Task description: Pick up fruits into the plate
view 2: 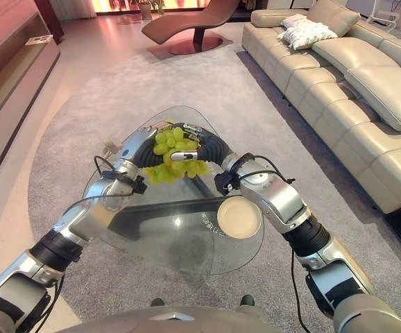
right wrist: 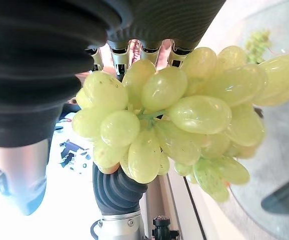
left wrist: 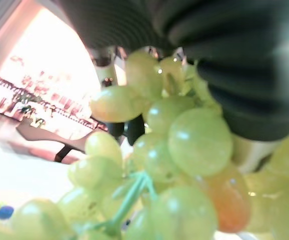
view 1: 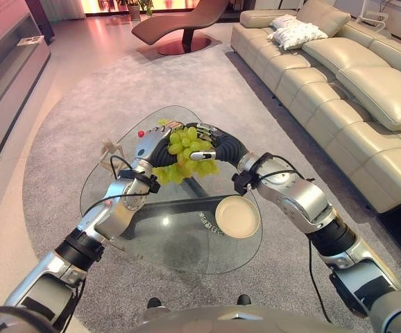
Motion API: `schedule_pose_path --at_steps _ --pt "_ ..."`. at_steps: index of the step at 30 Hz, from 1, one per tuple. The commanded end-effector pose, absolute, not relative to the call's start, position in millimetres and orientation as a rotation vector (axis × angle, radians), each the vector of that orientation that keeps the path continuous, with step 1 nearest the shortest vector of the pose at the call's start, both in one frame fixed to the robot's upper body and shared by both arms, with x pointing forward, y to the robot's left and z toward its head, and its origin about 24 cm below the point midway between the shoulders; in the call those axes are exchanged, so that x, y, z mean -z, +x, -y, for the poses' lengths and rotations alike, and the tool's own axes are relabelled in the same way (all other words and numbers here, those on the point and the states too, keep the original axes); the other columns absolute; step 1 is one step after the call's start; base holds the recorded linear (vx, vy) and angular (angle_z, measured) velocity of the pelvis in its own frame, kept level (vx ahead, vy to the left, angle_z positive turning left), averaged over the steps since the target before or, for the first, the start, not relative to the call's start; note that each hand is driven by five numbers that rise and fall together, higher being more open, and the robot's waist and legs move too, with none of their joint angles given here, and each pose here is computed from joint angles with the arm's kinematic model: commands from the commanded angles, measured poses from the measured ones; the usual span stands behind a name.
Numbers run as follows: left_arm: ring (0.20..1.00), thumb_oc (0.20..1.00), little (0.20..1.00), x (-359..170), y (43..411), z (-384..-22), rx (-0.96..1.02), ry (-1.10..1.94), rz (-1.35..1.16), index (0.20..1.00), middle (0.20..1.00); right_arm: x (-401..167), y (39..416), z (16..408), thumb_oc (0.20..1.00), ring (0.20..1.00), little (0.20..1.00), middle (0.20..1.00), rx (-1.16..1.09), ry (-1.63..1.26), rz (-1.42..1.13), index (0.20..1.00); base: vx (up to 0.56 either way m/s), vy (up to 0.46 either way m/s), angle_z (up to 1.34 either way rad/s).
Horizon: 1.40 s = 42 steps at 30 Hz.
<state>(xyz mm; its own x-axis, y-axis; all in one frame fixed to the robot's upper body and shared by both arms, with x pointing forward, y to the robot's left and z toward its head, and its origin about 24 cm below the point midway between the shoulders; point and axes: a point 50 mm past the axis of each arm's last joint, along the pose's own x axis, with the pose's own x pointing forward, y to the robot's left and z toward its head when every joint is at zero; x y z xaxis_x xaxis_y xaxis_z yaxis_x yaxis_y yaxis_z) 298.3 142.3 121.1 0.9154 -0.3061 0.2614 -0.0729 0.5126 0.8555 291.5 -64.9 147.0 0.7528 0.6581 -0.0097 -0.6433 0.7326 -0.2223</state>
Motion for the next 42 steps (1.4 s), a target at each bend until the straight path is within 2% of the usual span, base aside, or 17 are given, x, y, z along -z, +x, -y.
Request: schedule_pose_path --at_steps 1,8,13,27,42 --pt "0.200 0.200 0.200 -199 312 -130 0.013 0.908 0.665 0.200 0.200 -189 274 38 1.000 1.000 1.000 1.000 -0.786 -0.249 0.383 1.000 0.00 0.000 0.00" --pt "0.200 0.200 0.200 -197 320 -138 -0.044 0.877 0.591 0.200 0.200 -227 278 62 1.000 1.000 1.000 1.000 -0.501 -0.436 0.645 1.000 0.00 0.013 0.00" --pt "0.200 0.200 0.200 -201 322 -140 -0.067 0.876 0.584 0.200 0.200 -235 280 72 1.000 1.000 1.000 1.000 -0.430 -0.479 0.676 1.000 0.00 0.011 -0.04" --pt "0.200 0.200 0.200 -212 315 -142 -0.082 0.860 0.652 0.200 0.200 -236 278 75 1.000 1.000 1.000 1.000 -0.421 -0.512 0.692 1.000 0.00 0.002 -0.03" --pt "0.200 0.200 0.200 -239 298 -152 -0.156 0.844 0.842 0.200 0.200 -220 280 78 1.000 1.000 1.000 1.000 -0.499 -0.405 0.555 1.000 0.00 0.000 0.00"
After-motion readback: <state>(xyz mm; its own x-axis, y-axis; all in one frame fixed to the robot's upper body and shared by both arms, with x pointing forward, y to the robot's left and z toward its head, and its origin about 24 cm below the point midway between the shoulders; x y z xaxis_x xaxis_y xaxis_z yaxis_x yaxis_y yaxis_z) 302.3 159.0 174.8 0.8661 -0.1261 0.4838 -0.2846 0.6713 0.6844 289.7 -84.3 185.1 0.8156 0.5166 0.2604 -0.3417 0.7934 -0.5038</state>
